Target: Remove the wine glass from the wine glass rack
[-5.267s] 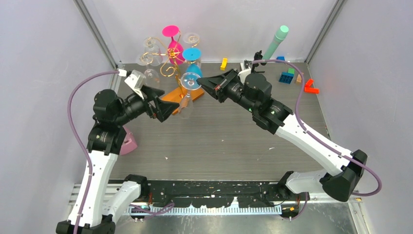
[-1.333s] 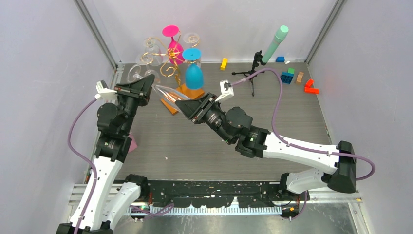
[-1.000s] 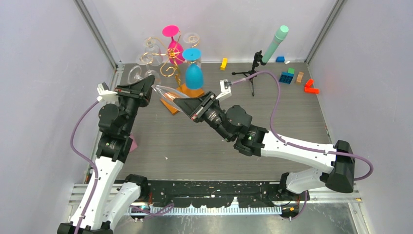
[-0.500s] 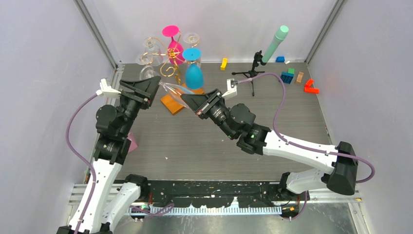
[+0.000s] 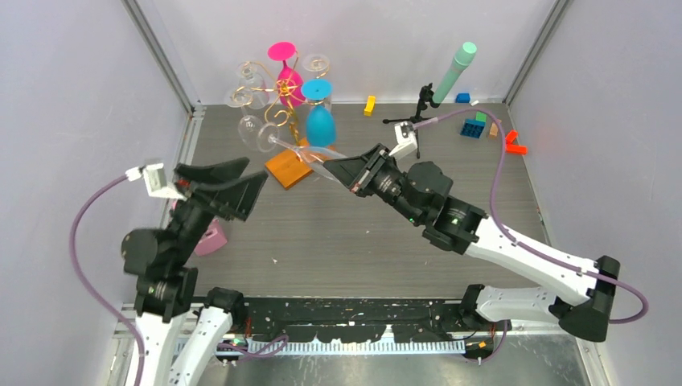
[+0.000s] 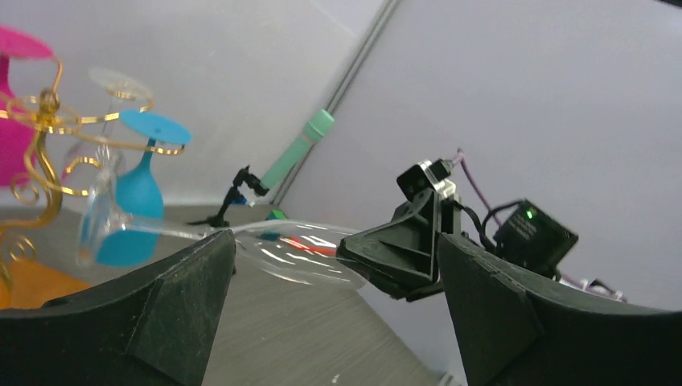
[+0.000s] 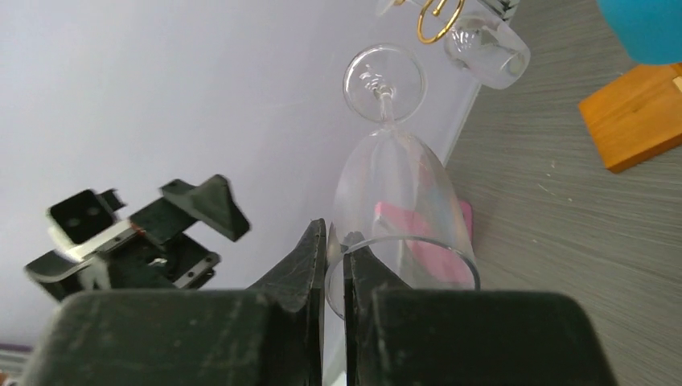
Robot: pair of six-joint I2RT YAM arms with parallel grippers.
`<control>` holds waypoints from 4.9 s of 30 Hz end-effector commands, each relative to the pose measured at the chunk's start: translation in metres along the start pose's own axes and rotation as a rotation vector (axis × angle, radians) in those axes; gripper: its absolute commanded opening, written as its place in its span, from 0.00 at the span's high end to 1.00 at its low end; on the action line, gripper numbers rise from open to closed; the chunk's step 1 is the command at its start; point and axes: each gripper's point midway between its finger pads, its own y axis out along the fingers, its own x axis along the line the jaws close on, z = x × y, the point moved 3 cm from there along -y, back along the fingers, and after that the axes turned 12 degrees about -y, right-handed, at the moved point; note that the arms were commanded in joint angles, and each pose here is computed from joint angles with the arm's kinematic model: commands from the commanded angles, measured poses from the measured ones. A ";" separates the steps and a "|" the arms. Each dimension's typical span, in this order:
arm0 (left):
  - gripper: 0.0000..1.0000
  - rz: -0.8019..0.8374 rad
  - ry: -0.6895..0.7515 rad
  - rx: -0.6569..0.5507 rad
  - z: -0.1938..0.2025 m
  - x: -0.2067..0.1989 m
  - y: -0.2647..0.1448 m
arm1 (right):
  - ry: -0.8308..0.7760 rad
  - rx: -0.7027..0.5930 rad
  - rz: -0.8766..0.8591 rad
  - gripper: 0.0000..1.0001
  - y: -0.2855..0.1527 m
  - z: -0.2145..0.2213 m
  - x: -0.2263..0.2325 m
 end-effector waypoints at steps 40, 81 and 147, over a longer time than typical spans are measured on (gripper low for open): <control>0.00 -0.161 0.402 0.324 0.038 0.053 -0.026 | -0.567 0.902 0.813 1.00 -0.008 -0.024 -0.229; 0.00 -0.307 0.443 0.371 0.028 0.077 -0.013 | -0.535 0.958 0.851 0.60 0.015 -0.038 -0.268; 0.17 -0.667 -0.293 0.021 -0.108 0.227 0.110 | -0.186 0.227 0.106 0.47 -0.116 -0.063 -0.058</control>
